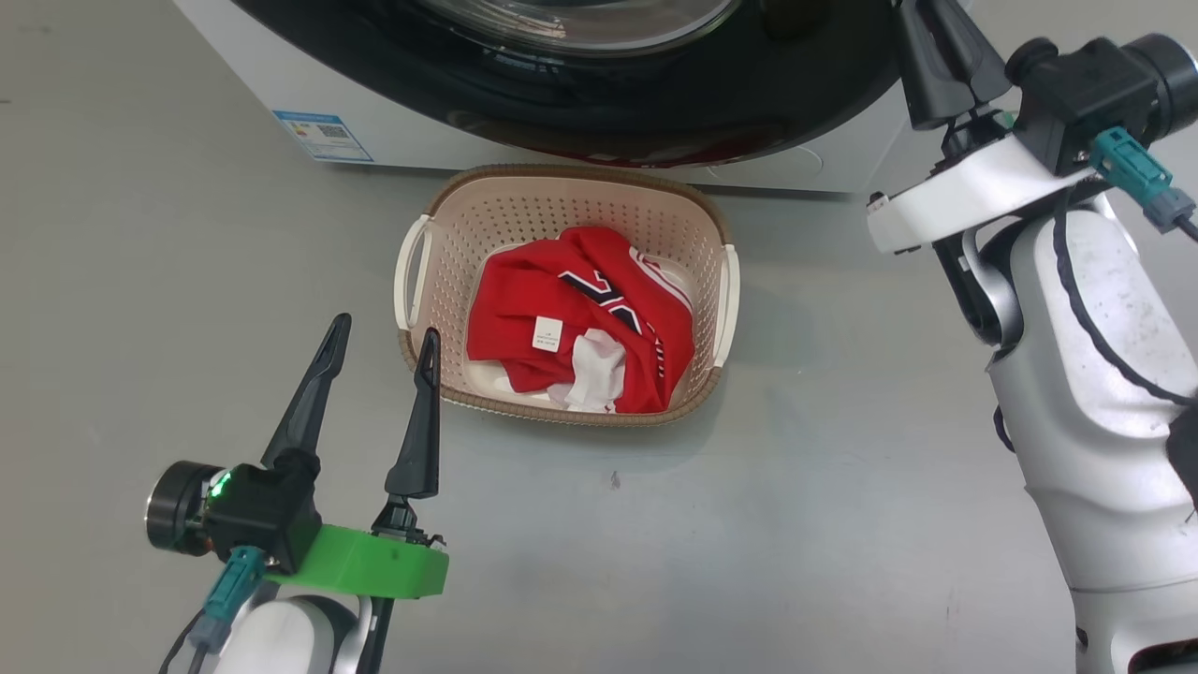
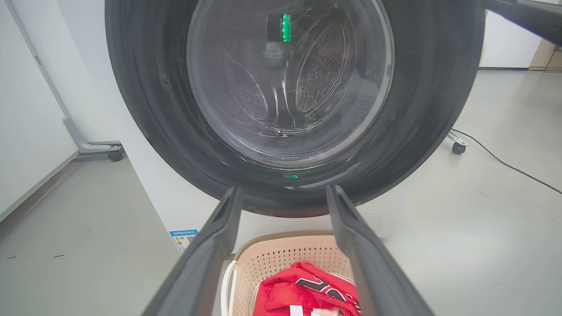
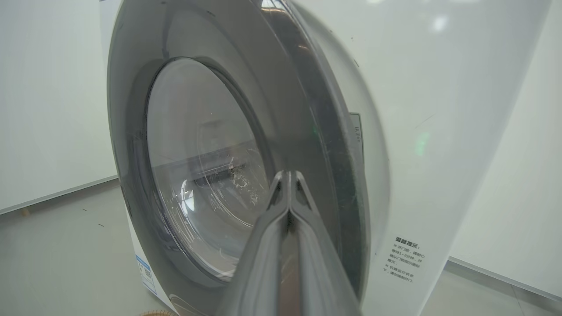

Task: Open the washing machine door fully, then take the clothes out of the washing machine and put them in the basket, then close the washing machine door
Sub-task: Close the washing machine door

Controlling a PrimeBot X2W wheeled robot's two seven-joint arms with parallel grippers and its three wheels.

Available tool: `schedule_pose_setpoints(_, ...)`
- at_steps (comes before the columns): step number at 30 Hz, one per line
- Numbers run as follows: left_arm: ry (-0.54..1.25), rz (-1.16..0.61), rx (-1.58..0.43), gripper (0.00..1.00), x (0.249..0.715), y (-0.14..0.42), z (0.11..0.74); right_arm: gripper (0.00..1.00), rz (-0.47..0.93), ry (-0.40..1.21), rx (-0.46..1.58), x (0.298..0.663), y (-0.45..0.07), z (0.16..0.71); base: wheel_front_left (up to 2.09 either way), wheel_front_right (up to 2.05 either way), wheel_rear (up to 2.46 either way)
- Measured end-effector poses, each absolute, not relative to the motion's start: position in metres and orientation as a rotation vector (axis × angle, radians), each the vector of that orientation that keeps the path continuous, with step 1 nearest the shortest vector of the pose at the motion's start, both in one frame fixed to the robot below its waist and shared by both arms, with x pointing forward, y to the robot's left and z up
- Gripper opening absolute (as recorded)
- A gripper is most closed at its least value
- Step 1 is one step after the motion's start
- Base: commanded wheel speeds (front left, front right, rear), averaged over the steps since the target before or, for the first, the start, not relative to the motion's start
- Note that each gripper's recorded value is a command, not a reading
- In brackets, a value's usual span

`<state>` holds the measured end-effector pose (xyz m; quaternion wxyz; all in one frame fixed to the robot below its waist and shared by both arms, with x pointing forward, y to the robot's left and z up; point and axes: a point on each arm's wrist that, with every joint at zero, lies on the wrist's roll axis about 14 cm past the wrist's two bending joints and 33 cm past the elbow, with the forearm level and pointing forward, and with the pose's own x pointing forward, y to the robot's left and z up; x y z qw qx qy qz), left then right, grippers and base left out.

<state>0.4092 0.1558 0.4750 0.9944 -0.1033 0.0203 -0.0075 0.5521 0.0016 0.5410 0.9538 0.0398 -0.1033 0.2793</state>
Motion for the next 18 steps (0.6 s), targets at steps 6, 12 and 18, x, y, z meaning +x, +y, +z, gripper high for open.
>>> schedule_pose_setpoints(6,0.057,0.013,-0.197,1.00,0.410,0.164,0.466,0.00,0.595,-0.203,0.086,0.571,0.016,0.539,0.00,0.00,0.00)
schedule_pose_setpoints(12,0.060,0.029,-0.189,1.00,0.414,0.168,0.462,0.00,0.603,-0.182,0.098,0.585,0.022,0.532,0.00,0.00,0.00)
schedule_pose_setpoints(18,0.066,0.035,-0.191,1.00,0.414,0.168,0.458,0.00,0.602,-0.167,0.102,0.596,0.025,0.530,0.00,0.00,0.00)
